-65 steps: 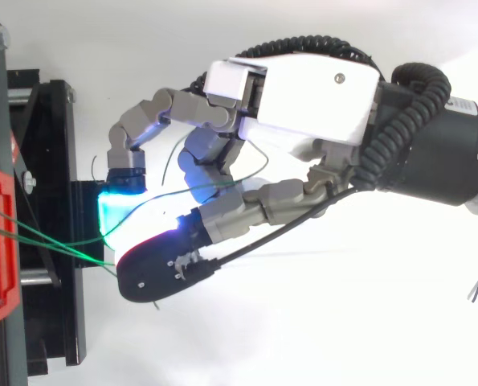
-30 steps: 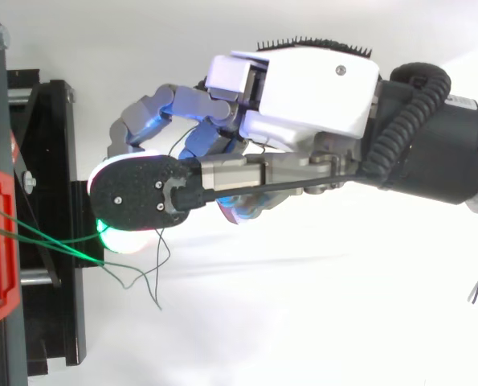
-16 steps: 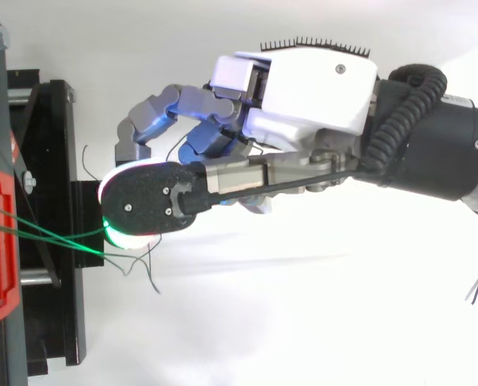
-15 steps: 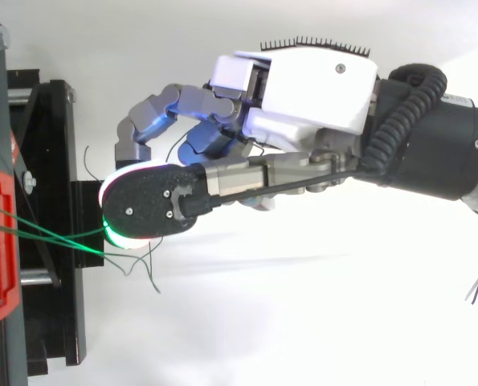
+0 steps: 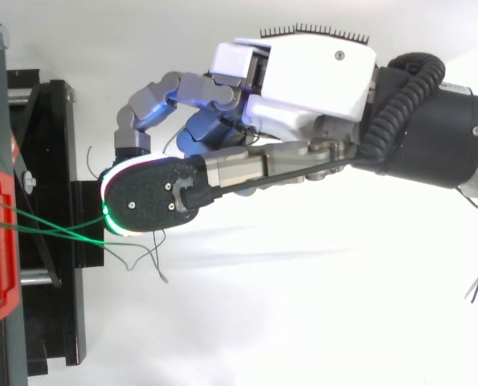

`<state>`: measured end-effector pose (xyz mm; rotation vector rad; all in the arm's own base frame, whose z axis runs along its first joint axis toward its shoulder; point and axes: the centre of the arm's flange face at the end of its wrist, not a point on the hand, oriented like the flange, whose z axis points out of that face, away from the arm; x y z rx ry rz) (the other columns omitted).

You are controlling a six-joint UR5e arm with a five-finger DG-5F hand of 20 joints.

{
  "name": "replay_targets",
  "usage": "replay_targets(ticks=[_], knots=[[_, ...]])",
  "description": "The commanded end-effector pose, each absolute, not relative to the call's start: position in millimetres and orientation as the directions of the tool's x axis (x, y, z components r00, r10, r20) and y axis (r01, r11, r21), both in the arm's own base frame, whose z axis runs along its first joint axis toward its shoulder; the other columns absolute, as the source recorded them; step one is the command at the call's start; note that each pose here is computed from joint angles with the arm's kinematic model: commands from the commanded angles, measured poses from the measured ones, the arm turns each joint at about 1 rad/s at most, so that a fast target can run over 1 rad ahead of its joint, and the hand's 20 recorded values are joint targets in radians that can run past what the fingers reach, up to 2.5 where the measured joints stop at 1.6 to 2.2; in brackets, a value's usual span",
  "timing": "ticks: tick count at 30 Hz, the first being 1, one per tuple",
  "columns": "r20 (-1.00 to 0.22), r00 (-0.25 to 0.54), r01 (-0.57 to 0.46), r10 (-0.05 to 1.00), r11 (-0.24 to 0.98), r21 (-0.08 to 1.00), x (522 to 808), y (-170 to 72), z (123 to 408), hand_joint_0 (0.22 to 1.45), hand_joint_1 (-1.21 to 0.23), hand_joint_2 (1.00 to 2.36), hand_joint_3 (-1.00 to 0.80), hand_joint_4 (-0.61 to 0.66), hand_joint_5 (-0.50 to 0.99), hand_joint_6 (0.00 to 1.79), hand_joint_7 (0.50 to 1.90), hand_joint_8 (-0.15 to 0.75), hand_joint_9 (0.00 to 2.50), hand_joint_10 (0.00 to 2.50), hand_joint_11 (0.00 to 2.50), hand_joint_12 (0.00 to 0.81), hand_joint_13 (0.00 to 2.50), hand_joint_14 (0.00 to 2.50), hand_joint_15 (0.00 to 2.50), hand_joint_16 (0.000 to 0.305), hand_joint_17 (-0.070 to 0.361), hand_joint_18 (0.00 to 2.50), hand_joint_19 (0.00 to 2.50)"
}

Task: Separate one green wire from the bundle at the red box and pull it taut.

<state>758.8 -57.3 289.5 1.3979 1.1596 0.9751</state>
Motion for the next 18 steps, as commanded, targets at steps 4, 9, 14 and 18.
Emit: replay_targets(ticks=[4,9,14,18], knots=[[-0.026,0.206,0.157,0.978,-0.007,0.988,756,-62,278,0.55,-0.53,1.00,-0.50,0.16,-0.18,0.89,0.95,0.298,0.85,2.50,1.28,0.358,1.02,2.50,1.11,0.041,0.092,1.54,1.84],[-0.005,0.208,0.130,0.978,-0.022,0.991,756,-63,271,0.55,-0.55,1.00,-0.50,0.16,-0.18,0.90,0.95,0.299,0.84,2.50,1.31,0.350,1.02,2.50,1.12,0.041,0.092,1.54,1.81],[0.005,0.206,0.127,0.978,-0.032,0.991,756,-65,272,0.60,-0.59,1.00,-0.45,0.14,-0.18,0.91,0.96,0.283,0.83,2.50,1.32,0.342,1.01,2.50,1.13,0.038,0.086,1.55,1.88],[0.008,0.210,0.128,0.978,-0.036,0.991,756,-70,271,0.61,-0.62,1.01,-0.34,0.12,-0.18,0.92,0.98,0.279,0.84,2.50,1.37,0.340,1.01,2.50,1.15,0.037,0.084,1.56,1.90]])
